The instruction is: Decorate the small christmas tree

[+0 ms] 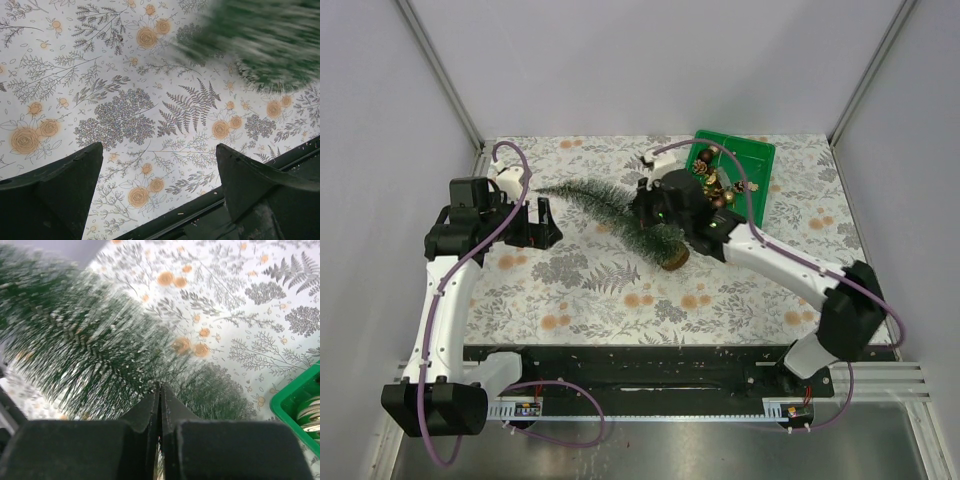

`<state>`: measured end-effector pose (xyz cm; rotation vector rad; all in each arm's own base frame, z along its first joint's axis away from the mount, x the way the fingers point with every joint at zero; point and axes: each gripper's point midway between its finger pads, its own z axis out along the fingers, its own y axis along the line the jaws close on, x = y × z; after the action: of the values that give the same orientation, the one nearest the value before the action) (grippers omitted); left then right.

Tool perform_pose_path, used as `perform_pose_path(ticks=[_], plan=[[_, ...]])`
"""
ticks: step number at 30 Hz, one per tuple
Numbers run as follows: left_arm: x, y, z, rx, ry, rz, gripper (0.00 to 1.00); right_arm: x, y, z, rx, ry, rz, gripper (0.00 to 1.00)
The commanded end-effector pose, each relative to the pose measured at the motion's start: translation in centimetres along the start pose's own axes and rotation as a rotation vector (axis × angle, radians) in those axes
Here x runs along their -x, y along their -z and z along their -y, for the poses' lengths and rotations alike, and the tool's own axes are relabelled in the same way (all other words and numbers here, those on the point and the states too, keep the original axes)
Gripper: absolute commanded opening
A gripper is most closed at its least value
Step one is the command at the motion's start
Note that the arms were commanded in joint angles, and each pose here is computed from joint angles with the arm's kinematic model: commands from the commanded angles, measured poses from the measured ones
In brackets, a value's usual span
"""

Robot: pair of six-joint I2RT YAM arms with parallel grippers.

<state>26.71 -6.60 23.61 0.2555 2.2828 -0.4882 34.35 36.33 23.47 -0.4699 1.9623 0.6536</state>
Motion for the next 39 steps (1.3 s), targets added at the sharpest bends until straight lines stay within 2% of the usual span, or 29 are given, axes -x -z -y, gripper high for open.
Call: perform_pose_path(ticks=[1,15,27,39], plan=[[1.1,0.6,0.1,0.005,-0.026,0.060,0.99,3.0,2.8,-1.1,0.061,-0.125,0.215,0.00],[1.1,0.4,0.2,-0.006,-0.017,0.066,0.99,-0.9,7.1,0.5,0.123,-0.456,0.395,0.00],[1.7,0.6,1.0,-0.035,0.007,0.095,0.99,4.7,9.6,-2.8,0.290,-0.495,0.487,0.00],[1.9,0.8,1.4,-0.053,0.003,0.102,0.99,3.1,10.0,-4.2,0.397,-0.521,0.447,0.00]])
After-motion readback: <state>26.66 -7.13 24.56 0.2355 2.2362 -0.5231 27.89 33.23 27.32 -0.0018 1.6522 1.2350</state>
